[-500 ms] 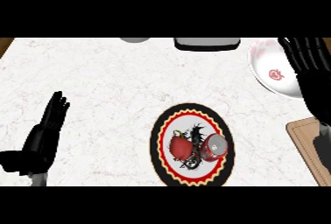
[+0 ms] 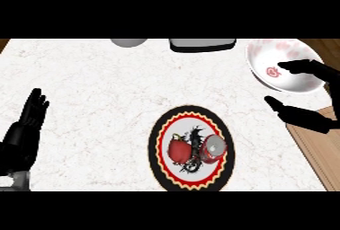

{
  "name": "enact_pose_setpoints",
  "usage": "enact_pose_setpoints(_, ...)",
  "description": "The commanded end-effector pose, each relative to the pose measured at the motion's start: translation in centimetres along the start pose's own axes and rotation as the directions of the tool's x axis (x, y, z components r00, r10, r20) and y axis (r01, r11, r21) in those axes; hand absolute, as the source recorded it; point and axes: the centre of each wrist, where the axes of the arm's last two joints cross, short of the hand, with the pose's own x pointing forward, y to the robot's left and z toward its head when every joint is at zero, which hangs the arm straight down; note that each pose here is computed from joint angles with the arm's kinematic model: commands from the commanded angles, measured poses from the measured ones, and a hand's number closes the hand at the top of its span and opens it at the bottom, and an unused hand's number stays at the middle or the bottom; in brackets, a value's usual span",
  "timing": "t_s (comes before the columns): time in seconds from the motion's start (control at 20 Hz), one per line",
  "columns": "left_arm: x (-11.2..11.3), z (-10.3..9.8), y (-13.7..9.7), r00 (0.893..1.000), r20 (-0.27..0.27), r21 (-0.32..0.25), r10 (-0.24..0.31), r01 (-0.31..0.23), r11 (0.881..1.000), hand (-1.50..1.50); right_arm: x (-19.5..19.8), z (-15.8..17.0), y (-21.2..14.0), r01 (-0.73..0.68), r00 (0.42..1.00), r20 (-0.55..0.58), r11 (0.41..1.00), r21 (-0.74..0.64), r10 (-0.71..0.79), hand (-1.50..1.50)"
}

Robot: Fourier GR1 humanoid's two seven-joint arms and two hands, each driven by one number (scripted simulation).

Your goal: Pick the bell pepper from the plate and place it in the bowl

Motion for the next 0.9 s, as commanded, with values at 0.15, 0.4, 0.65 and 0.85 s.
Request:
enact_pose_setpoints(0.15,-0.7,0.3,1.8,0.996,-0.079,0.062,-0.032,0.037,0.997,0.00,-0.9,4.7,3.0,-0.228,0.959,-0.197,0.967,-0.111,0.204,-1.50)
enact_pose_setpoints(0.4,0.1,-0.1,2.2,0.997,-0.074,0.049,-0.030,0.033,0.998,0.00,0.6,8.2,5.9,-0.310,0.921,-0.275,0.947,-0.088,0.276,-1.50)
enact_pose_setpoints(0.65,1.2,-0.7,1.3,0.999,-0.050,0.022,-0.016,0.017,1.000,0.00,4.1,9.6,7.1,-0.367,0.889,-0.343,0.919,-0.143,0.302,-1.50)
enact_pose_setpoints(0.85,2.2,-1.6,1.0,0.999,-0.042,0.000,-0.023,0.023,1.000,0.00,7.9,9.5,7.3,-0.432,0.855,-0.379,0.890,-0.142,0.354,-1.50)
